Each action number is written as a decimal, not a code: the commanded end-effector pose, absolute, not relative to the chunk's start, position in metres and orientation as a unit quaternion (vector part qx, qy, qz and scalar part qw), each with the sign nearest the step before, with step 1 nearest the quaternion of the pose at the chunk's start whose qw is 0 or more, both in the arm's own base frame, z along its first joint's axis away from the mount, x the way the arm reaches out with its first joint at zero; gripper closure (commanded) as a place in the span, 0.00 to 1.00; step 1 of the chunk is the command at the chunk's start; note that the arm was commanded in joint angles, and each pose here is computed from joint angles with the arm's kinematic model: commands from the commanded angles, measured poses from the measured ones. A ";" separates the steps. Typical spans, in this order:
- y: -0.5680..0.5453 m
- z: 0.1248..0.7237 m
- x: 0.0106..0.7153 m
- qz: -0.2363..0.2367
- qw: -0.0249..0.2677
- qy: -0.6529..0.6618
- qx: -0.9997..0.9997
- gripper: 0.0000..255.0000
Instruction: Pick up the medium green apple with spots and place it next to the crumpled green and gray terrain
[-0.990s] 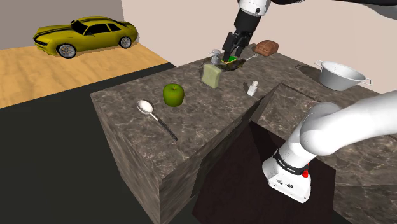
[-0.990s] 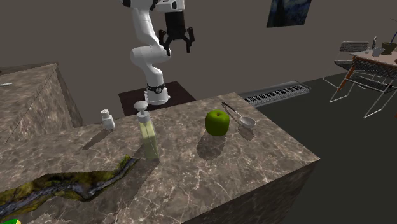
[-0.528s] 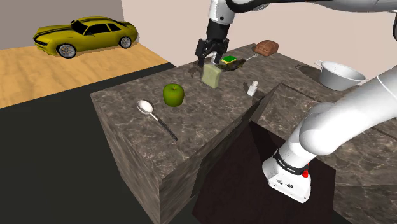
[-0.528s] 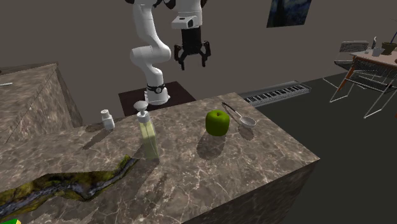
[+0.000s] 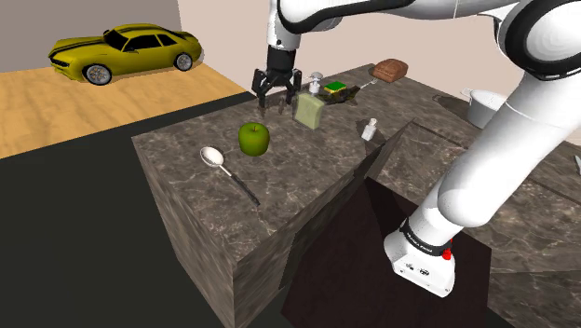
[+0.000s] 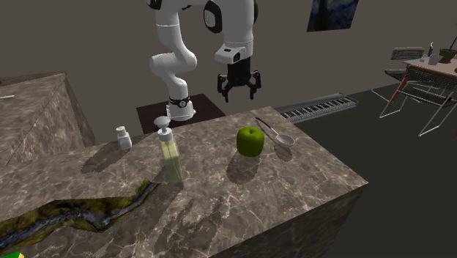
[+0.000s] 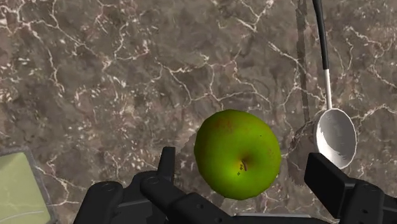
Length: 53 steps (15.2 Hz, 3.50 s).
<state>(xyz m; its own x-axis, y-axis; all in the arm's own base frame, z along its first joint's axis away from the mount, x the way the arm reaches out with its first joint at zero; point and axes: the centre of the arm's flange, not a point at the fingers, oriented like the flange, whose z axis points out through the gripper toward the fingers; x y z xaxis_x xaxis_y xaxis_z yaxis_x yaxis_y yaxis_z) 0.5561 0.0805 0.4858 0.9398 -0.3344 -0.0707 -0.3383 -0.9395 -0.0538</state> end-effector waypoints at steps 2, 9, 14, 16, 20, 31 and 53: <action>0.088 0.460 0.590 0.048 0.038 0.202 -0.977 0.00; 0.093 0.418 0.623 0.066 0.043 0.233 -0.969 0.00; 0.096 0.394 0.621 0.066 0.043 0.233 -0.969 0.00; 0.096 0.394 0.621 0.066 0.043 0.233 -0.969 0.00; 0.096 0.394 0.621 0.066 0.043 0.233 -0.969 0.00; 0.096 0.394 0.621 0.066 0.043 0.233 -0.969 1.00; 0.096 0.510 0.621 0.066 0.043 0.233 -0.969 1.00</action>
